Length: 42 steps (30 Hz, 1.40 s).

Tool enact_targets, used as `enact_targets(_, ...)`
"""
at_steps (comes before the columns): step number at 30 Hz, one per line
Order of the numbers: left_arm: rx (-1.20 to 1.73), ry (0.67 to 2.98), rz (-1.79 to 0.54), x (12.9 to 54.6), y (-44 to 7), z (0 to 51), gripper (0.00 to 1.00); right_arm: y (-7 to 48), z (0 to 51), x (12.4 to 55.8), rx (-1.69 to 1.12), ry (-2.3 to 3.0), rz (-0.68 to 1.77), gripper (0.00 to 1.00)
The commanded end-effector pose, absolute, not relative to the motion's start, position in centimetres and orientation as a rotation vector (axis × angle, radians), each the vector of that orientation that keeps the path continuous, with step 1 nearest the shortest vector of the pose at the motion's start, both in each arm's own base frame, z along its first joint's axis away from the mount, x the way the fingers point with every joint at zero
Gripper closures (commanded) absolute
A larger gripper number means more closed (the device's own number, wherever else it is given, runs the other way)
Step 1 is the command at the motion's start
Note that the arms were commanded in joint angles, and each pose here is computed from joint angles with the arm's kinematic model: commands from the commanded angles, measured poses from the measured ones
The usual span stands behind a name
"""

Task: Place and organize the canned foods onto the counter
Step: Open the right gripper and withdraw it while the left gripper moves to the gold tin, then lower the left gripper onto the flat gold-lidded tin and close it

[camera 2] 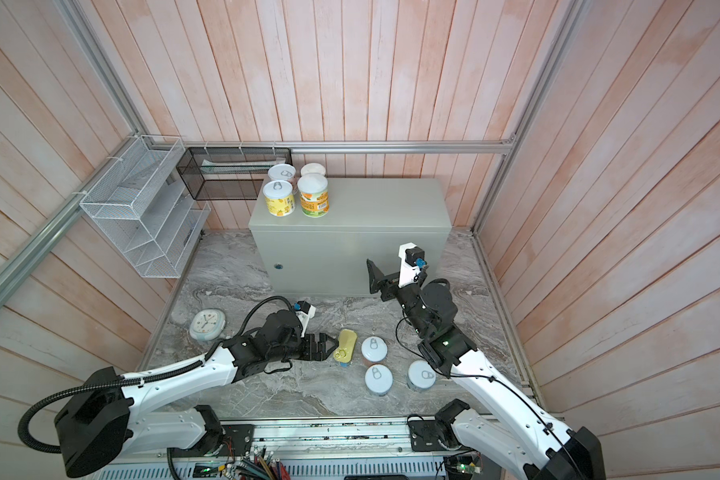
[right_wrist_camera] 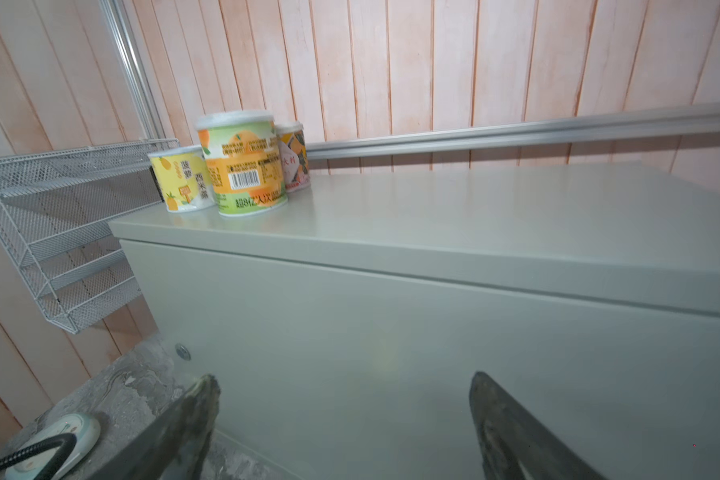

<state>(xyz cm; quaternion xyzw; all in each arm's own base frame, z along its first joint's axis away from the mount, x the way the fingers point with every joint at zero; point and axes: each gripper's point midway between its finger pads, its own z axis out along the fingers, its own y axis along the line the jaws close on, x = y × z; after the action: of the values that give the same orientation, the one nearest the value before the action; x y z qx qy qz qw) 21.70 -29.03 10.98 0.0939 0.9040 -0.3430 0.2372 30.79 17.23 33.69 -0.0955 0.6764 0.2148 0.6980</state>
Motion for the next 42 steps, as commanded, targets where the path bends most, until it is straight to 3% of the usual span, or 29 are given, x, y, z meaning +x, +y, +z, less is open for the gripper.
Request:
enact_targets(1,0.245,2.489,-0.848,22.7,-29.4,9.9,0.0,15.0,30.3,30.8,-0.089,1.592,0.488,0.06)
enact_targets(5,0.254,2.537,-0.79,23.0,-29.9,8.1,0.0,13.5,27.9,30.2,-0.053,1.639,0.496,0.06)
enact_targets(26,0.429,2.59,-0.744,21.9,-35.0,5.9,0.0,11.9,25.2,28.4,-0.013,1.648,0.508,0.05)
enact_targets(42,0.396,2.607,-0.467,21.4,-33.3,4.8,0.02,12.2,24.8,28.5,-0.017,1.661,0.525,0.04)
